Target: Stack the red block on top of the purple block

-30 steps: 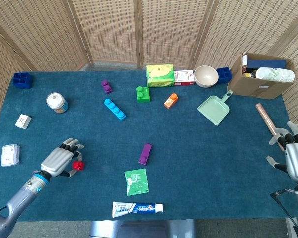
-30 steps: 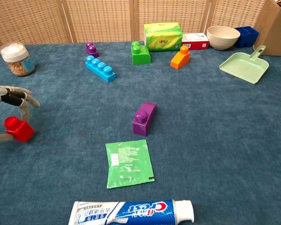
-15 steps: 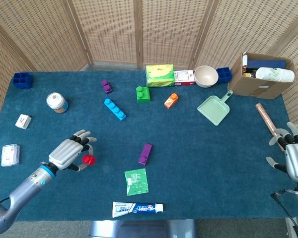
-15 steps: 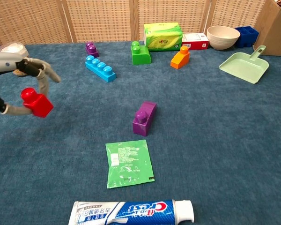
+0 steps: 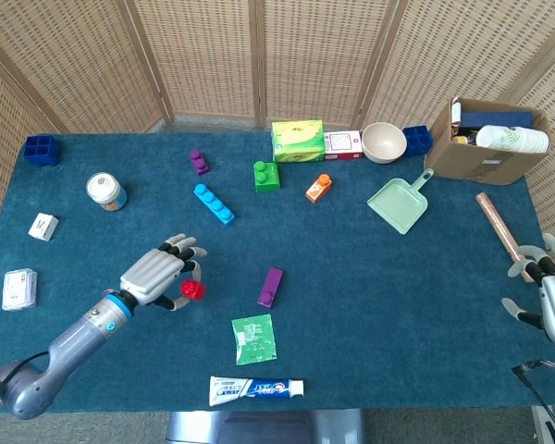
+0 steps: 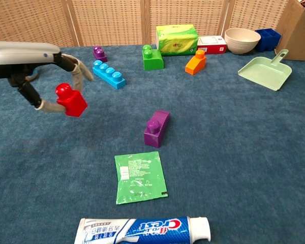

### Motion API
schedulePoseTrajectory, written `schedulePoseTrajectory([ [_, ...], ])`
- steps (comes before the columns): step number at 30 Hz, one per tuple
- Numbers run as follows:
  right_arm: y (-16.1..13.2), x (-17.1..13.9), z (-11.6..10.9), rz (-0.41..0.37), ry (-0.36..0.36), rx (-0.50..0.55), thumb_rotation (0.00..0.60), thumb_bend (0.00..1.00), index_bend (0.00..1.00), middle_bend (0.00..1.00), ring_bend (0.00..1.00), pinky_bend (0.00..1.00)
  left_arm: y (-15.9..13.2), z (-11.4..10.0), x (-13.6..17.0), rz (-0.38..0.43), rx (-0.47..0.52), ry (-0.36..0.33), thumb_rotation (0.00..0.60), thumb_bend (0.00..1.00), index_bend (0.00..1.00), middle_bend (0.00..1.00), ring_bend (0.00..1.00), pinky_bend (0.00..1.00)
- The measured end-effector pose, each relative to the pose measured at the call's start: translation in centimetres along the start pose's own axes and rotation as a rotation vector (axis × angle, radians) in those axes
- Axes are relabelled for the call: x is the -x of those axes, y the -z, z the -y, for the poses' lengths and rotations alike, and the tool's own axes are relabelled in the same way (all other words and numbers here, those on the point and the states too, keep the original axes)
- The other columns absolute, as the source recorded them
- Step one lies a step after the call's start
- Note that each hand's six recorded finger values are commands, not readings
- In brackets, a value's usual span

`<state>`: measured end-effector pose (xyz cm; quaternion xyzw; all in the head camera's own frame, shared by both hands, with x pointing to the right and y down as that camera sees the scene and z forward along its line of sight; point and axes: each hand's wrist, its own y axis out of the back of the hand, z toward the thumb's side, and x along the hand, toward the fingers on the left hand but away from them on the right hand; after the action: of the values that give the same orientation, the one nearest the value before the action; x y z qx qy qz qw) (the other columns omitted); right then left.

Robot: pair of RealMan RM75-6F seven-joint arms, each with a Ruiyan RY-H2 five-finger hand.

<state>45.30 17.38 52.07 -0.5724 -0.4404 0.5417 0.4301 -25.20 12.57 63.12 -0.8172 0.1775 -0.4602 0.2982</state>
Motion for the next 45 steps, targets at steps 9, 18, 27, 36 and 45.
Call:
schedulePoseTrajectory([
  [9,1.0,-0.5,0.1,0.008,0.002,0.015,0.600,0.04,0.50,0.31,0.11,0.17,-3.1,0.4,-2.4,0.016,-0.018,0.029,0.600,0.39,0.53,0.19,0.08,0.00],
  [18,1.9,-0.9,0.1,0.019,0.002,0.026,0.600,0.04,0.50,0.31,0.11,0.17,-5.5,0.9,-4.1,0.029,-0.032,0.034,0.600,0.39,0.53,0.19,0.08,0.00],
  [27,2.5,-1.1,0.1,0.025,0.003,0.034,0.600,0.04,0.50,0.31,0.11,0.17,-7.4,1.4,-5.4,0.025,-0.030,0.038,0.600,0.39,0.53,0.18,0.08,0.00],
  [36,3.0,-1.4,0.2,0.034,0.003,0.050,0.600,0.04,0.50,0.31,0.10,0.17,-8.8,1.7,-6.7,0.019,-0.030,0.042,0.600,0.39,0.52,0.18,0.07,0.00],
  [45,3.4,-1.6,0.0,0.039,0.007,0.058,0.600,0.04,0.50,0.31,0.10,0.17,-9.9,2.1,-7.7,0.020,-0.028,0.048,0.600,0.39,0.52,0.17,0.07,0.00],
])
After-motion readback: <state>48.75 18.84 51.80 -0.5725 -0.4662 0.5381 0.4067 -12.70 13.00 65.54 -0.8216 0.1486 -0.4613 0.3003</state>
